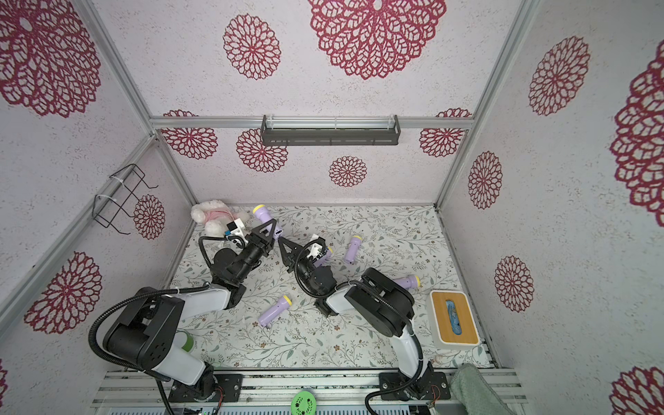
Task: Close the plug at the bottom of the flashlight
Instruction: Close the plug of the flashlight.
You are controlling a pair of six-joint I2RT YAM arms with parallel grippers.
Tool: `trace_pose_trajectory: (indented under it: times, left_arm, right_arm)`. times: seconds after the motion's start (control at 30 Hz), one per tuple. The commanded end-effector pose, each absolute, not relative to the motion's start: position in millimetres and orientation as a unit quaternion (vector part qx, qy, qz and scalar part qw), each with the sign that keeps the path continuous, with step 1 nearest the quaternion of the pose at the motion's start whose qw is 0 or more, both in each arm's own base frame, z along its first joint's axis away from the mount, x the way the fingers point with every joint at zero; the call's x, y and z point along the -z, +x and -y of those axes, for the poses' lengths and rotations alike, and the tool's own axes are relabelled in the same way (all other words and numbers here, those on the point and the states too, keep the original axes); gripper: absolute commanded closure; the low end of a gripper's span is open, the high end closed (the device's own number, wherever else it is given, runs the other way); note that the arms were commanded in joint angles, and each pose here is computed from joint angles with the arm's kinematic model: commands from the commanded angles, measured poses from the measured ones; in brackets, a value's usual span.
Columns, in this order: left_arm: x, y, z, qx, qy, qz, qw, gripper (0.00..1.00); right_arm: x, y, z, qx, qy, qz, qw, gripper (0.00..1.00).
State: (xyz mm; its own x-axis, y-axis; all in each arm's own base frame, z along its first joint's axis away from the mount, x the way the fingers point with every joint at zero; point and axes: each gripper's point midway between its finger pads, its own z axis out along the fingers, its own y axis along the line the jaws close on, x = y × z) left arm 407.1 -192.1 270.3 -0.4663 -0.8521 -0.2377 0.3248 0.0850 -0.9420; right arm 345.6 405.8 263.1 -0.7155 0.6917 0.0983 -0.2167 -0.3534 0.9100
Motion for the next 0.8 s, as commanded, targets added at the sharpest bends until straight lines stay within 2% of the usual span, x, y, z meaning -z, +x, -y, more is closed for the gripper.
trace_pose_trajectory:
  times: [0.0, 0.17, 0.27, 0.67, 0.77]
  left_arm:
    - [-292, 366, 242, 0.697, -0.134, -0.578, 0.403, 1.00]
    - [-293, 365, 241, 0.697, -0.134, -0.576, 0.406, 1.00]
    - [-295, 364, 240, 0.695, -0.133, -0.575, 0.411, 1.00]
    - [-294, 367, 231, 0.671, -0.142, -0.586, 0.431, 1.00]
    - [-289, 371, 225, 0.656, -0.151, -0.597, 0.436, 1.00]
  right_arm:
    - [-276, 355, -404, -0.791, 0.247, -0.476, 0.295, 0.88]
    - [-273, 355, -404, -0.787, 0.251, -0.480, 0.295, 0.89]
    - [-271, 356, -403, -0.785, 0.254, -0.482, 0.294, 0.86]
    - [-284, 347, -393, -0.774, 0.239, -0.494, 0.316, 0.62]
    - [-294, 341, -384, -0.763, 0.225, -0.502, 0.340, 0.52]
